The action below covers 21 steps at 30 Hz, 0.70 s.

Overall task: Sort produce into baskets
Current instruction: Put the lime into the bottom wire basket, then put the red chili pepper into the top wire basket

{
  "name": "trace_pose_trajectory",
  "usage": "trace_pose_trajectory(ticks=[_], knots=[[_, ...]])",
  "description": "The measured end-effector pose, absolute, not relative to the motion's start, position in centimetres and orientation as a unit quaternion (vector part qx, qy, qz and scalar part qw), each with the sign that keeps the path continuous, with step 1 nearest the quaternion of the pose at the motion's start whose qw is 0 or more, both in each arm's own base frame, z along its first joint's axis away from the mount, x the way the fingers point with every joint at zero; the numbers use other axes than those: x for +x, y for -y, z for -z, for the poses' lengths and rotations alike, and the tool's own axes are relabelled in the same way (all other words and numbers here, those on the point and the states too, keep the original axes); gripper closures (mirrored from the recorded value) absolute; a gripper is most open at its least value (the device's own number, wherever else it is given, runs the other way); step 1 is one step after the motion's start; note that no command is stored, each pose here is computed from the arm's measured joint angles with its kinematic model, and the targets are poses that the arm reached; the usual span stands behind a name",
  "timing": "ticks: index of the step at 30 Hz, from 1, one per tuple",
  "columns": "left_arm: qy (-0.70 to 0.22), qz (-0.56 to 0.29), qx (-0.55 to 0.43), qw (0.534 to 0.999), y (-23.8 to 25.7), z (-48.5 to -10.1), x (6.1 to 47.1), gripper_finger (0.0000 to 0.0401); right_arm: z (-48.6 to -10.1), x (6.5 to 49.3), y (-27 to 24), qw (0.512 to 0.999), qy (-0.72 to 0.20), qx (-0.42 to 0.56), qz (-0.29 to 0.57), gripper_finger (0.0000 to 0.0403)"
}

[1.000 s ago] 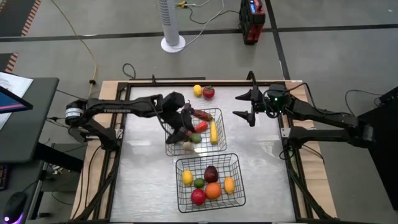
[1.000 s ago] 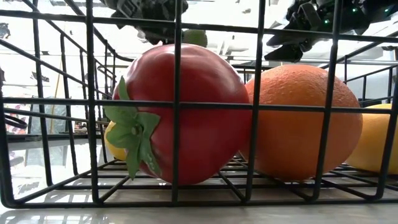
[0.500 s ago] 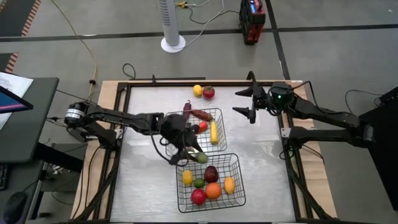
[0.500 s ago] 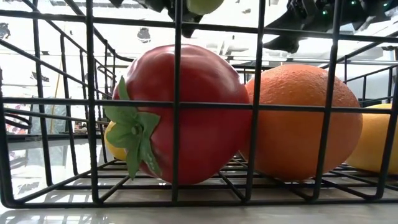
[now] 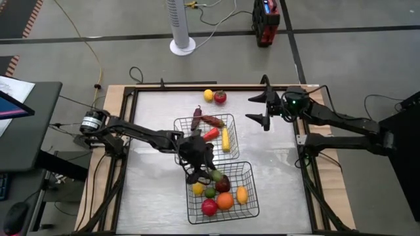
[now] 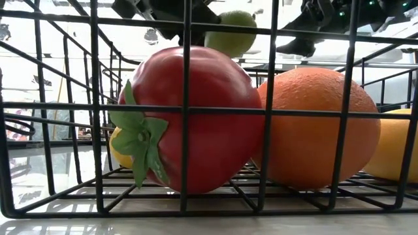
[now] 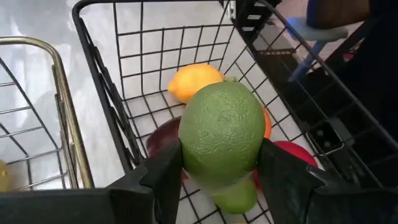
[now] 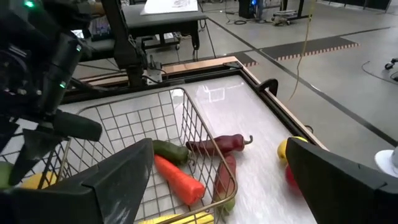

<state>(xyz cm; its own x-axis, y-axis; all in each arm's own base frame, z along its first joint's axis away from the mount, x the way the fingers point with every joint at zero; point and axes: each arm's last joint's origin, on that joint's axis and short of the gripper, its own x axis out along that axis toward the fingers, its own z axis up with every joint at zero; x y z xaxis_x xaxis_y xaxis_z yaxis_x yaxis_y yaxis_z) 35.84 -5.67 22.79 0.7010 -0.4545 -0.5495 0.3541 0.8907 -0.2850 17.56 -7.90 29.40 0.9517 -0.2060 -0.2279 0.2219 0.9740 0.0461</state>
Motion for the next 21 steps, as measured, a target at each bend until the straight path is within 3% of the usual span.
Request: trace_pose_trajectory(ticks=[5, 14, 21], knots=[[-0.322, 0.188, -0.073, 0.925, 5.65, -22.7, 35.85, 0.0231, -29.44, 17.48, 8.12, 0.987, -0.11, 0.028, 0.113, 0.001], [-0.34, 0.191, -0.076, 0.918, 5.65, -22.42, 35.61, 0.0181, -29.44, 17.39, 8.29, 0.986, -0.11, 0.028, 0.118, 0.001], [-0.342, 0.204, -0.081, 0.914, 5.72, -22.41, 35.56, 0.0173, -29.44, 17.39, 8.29, 0.986, -0.11, 0.029, 0.119, 0.001]])
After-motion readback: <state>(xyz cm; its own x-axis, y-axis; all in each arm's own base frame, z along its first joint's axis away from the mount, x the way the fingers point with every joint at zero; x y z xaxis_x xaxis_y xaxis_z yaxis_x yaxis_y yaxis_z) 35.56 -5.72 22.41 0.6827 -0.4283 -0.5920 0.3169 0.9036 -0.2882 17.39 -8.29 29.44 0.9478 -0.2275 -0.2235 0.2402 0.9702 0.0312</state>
